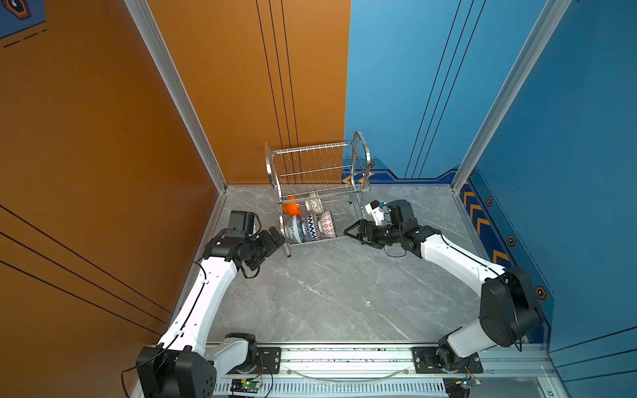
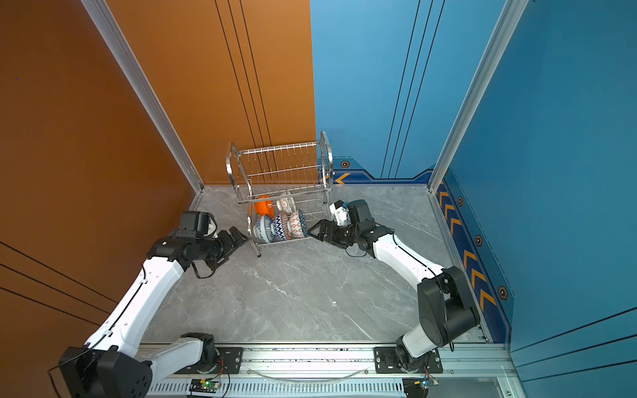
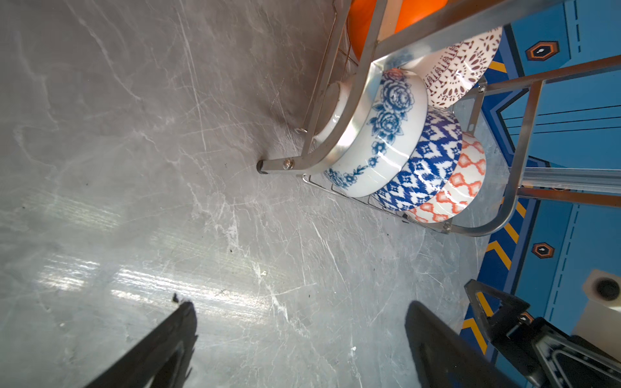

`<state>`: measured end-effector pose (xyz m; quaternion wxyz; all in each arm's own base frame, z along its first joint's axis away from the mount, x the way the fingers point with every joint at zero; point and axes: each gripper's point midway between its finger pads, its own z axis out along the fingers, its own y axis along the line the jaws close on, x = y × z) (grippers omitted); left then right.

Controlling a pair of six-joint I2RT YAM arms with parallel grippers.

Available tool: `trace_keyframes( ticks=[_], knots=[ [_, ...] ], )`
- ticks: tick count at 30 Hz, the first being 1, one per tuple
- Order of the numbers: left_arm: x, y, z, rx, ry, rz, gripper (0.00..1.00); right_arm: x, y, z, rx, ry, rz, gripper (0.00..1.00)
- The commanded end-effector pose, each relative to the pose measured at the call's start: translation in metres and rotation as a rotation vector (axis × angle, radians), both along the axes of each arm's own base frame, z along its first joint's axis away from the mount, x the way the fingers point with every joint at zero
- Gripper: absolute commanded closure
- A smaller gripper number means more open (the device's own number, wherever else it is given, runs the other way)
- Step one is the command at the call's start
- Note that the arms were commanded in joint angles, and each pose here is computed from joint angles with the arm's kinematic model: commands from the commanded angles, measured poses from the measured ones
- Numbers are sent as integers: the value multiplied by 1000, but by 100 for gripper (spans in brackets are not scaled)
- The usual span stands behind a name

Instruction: Load the bowls into the dish rack

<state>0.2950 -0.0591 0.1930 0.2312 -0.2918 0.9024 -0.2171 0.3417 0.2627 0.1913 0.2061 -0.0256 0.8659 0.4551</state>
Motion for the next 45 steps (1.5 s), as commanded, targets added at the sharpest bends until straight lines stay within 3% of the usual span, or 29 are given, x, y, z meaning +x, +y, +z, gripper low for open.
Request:
trace_keyframes(
  ticks=[1, 8, 14, 16, 18, 22, 26, 31, 37, 45],
  knots=[
    [9, 28, 4, 141, -44, 39, 2, 1, -35, -9, -81, 3, -95, 0],
    [21, 88, 9, 424, -94, 160, 2, 18, -156, -23, -351, 7, -460, 0],
    [16, 130, -10, 728, -140, 204, 2, -3, -271, -33, -604, -11, -825, 0],
    [16, 139, -14, 798, -210, 230, 2, -16, -297, -33, -725, -42, -889, 0],
    [26, 137, -17, 809, -360, 227, 2, -26, -316, -35, -851, -73, -918, 0],
    [27, 131, -41, 829, -576, 209, 2, -36, -336, -45, -970, -129, -971, 0],
    [30, 133, -72, 831, -497, 186, 2, -42, -346, -55, -980, -224, -1054, 0],
    [45, 133, -75, 831, -547, 175, 2, -39, -340, -61, -889, -424, -1087, 0],
    [58, 131, -77, 852, -576, 190, 2, -28, -348, -74, -867, -452, -1149, 0],
    [89, 73, -99, 852, -664, -130, 2, 5, -355, -73, -840, -512, -1190, 0]
  ],
)
